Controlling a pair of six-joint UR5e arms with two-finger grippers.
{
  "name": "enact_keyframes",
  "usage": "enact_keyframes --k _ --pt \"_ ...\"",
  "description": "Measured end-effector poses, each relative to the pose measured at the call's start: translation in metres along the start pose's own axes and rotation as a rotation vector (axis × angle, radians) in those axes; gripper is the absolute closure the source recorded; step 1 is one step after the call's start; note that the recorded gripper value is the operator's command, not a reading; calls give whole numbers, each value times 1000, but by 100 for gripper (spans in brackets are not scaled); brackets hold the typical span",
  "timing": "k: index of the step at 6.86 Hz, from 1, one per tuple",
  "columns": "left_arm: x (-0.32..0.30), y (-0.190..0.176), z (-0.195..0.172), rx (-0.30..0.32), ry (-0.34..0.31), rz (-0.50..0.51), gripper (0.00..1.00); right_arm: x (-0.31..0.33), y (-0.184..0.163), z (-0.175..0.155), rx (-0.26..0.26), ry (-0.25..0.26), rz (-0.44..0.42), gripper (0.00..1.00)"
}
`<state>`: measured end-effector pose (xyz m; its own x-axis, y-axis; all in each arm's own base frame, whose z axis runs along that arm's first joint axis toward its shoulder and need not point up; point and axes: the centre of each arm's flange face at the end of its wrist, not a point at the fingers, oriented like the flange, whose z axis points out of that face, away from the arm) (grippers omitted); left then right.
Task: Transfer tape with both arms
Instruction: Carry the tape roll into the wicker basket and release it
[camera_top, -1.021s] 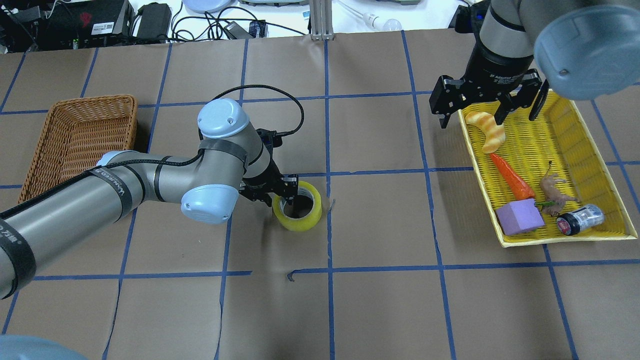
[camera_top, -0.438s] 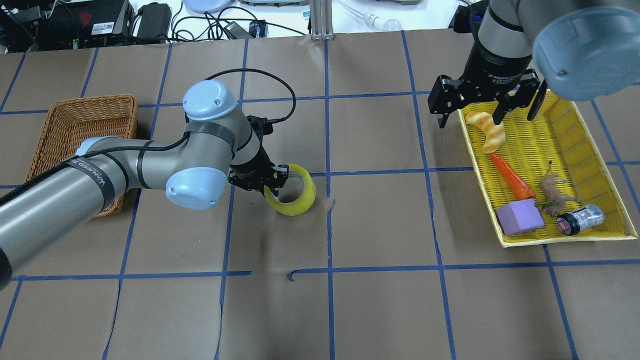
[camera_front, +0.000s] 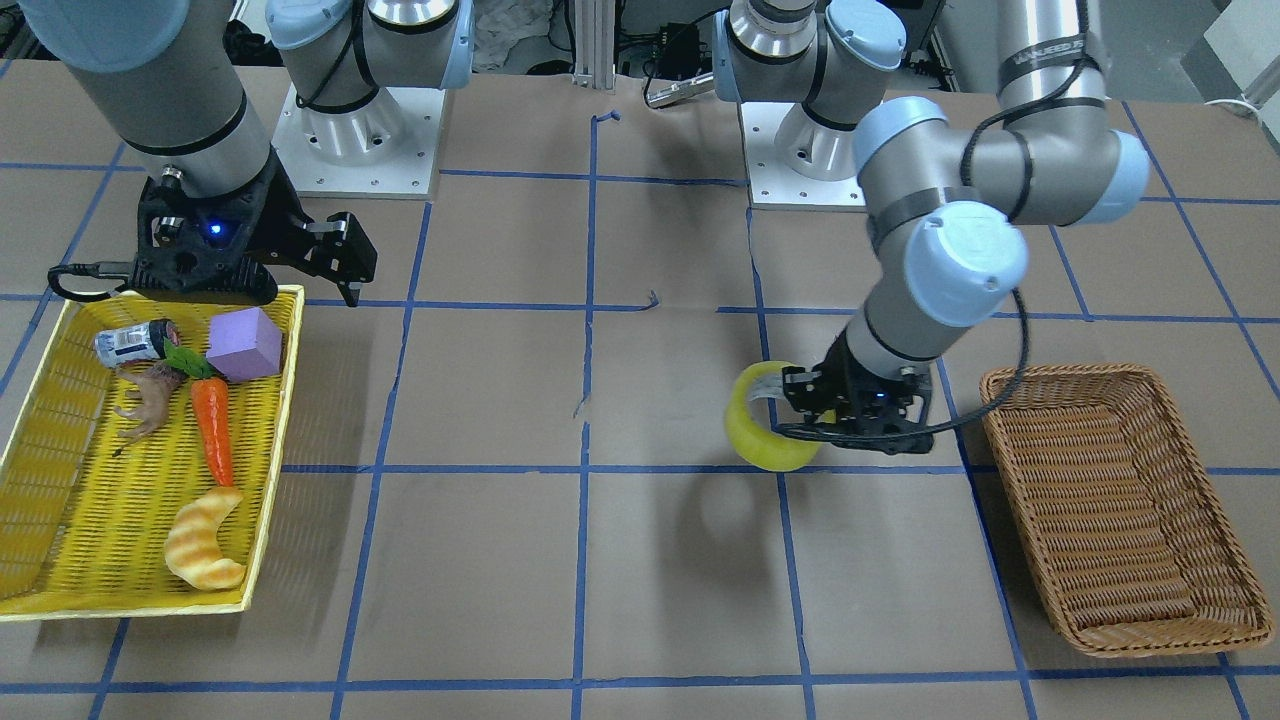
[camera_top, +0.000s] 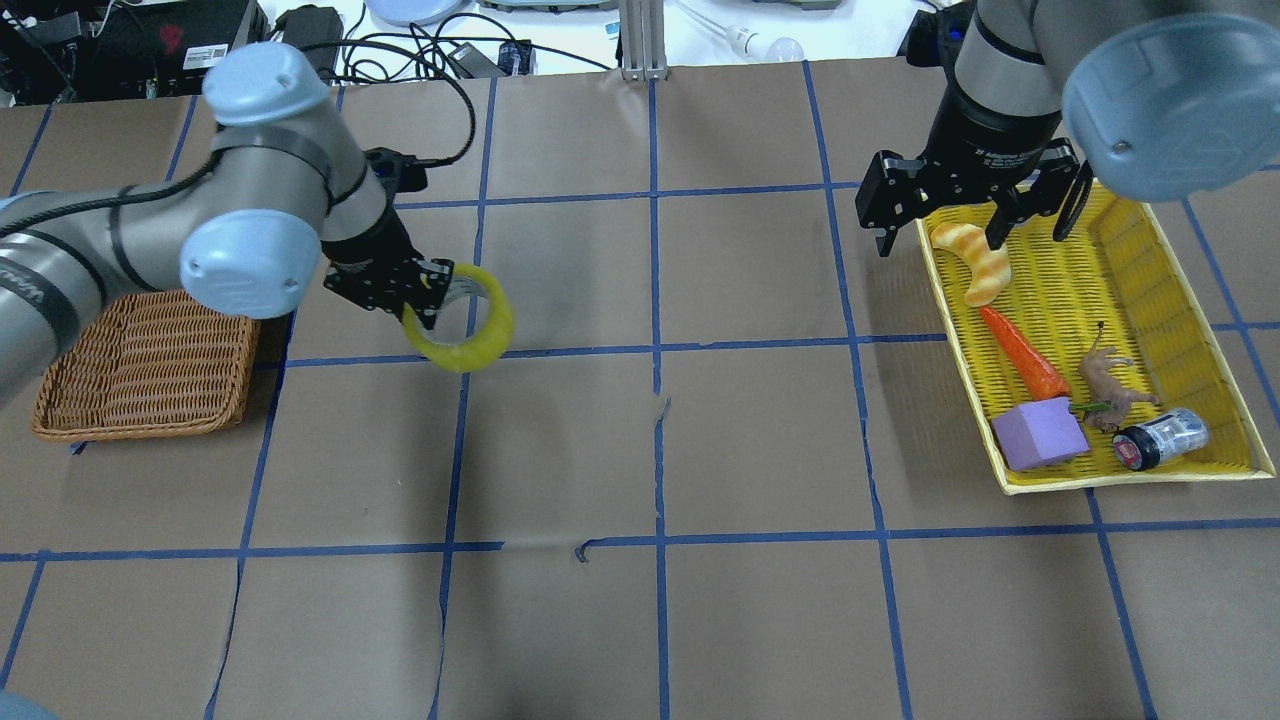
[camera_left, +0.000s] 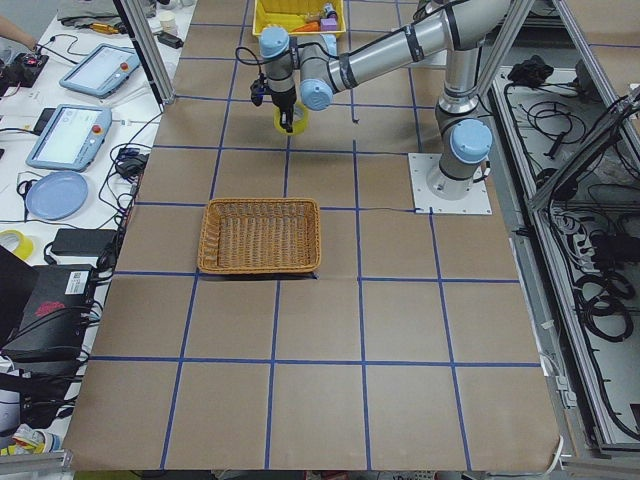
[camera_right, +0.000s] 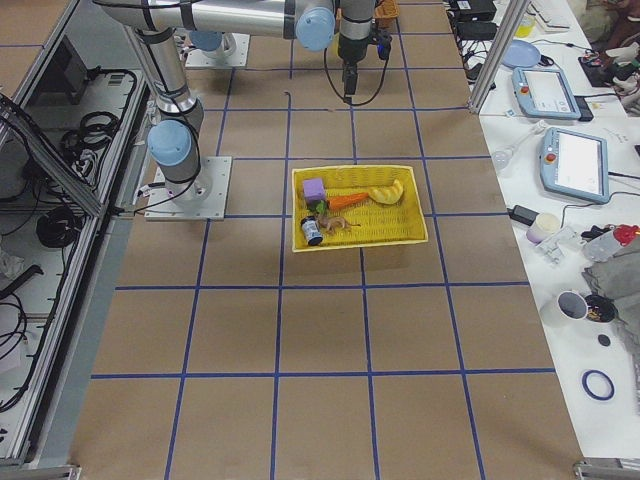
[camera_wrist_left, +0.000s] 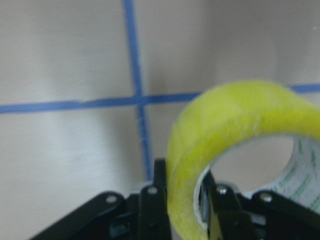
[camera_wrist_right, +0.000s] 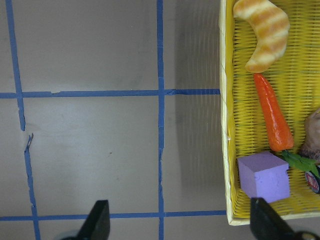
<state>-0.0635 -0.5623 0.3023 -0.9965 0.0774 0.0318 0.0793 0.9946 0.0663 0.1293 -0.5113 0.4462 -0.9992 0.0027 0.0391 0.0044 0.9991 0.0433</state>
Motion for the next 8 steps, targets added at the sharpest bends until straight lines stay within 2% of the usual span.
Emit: enact_keyframes --k 2,4,6,7,8 --pt "-149 15 -16 14 -14 72 100 0 -1 1 2 -3 7 0" --pt "-264 43 -14 66 -50 151 100 -2 -1 7 -1 -11 4 0" --pt "-319 47 3 124 -119 185 100 -3 -2 9 15 -13 2 0" --pt "-331 41 22 138 -134 188 100 -3 -2 10 15 -13 1 0" --pt "-338 35 46 133 -115 186 99 -3 -1 11 15 -13 -1 0"
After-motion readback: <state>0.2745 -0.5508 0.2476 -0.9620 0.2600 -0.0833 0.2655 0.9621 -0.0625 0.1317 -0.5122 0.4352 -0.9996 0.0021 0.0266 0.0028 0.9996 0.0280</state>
